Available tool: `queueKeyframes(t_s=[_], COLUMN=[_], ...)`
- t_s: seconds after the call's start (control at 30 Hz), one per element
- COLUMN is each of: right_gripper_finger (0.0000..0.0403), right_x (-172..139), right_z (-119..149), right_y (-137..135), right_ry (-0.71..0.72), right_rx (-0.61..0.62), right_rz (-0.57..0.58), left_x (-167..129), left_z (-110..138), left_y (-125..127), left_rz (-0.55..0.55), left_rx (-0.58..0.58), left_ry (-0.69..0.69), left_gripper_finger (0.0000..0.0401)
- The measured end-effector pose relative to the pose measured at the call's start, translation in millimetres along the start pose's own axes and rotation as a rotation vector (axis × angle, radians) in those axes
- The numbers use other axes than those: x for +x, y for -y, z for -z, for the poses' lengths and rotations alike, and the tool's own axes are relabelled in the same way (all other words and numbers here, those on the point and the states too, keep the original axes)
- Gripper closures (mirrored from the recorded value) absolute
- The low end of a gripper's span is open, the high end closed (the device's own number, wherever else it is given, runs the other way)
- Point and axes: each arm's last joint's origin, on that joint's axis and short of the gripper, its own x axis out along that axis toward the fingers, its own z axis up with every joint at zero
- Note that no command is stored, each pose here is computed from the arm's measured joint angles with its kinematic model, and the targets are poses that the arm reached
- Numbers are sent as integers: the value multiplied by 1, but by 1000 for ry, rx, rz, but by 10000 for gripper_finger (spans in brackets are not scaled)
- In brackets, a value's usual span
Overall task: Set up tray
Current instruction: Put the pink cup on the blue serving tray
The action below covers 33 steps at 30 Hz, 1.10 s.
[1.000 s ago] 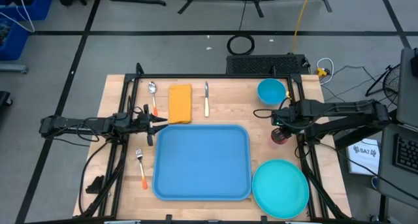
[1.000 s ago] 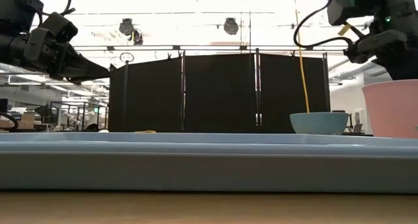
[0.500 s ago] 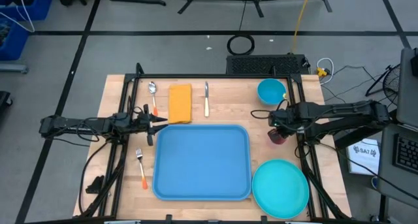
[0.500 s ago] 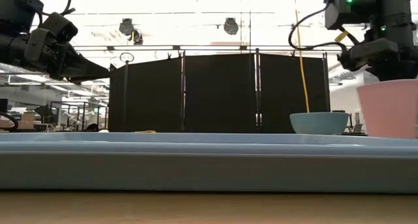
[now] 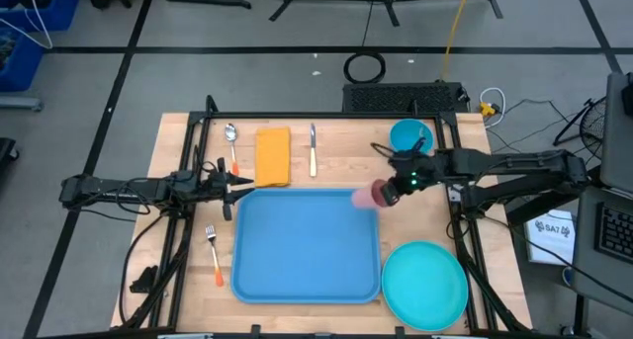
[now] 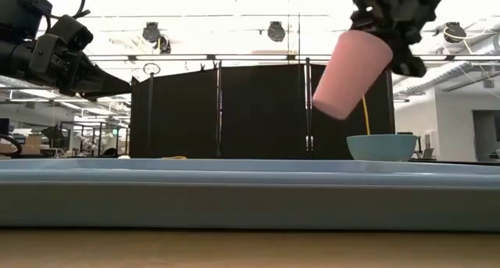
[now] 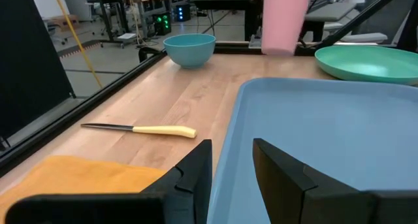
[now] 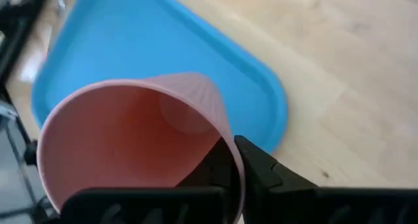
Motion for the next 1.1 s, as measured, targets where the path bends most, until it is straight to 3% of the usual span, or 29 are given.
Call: queueKeyframes(t_s=[0.27, 0.5, 0.7, 1.1], right_gripper_finger=[402, 402, 403, 395], right_x=[47, 62, 77, 92], right_z=[-3, -25, -38, -41], right_y=[-6, -23, -26, -27], right_ry=[-163, -209, -289, -288], right_rx=[-80, -176, -248, -275], right_rz=[88, 141, 275, 300], left_x=[0, 0, 0, 0], left_z=[0, 0, 0, 1], left_y=[0, 0, 0, 0], left_rz=[0, -1, -1, -1], left_rx=[0, 1, 1, 1], left_ry=[-1, -3, -3, -5], left_gripper_finger=[283, 283, 283, 283])
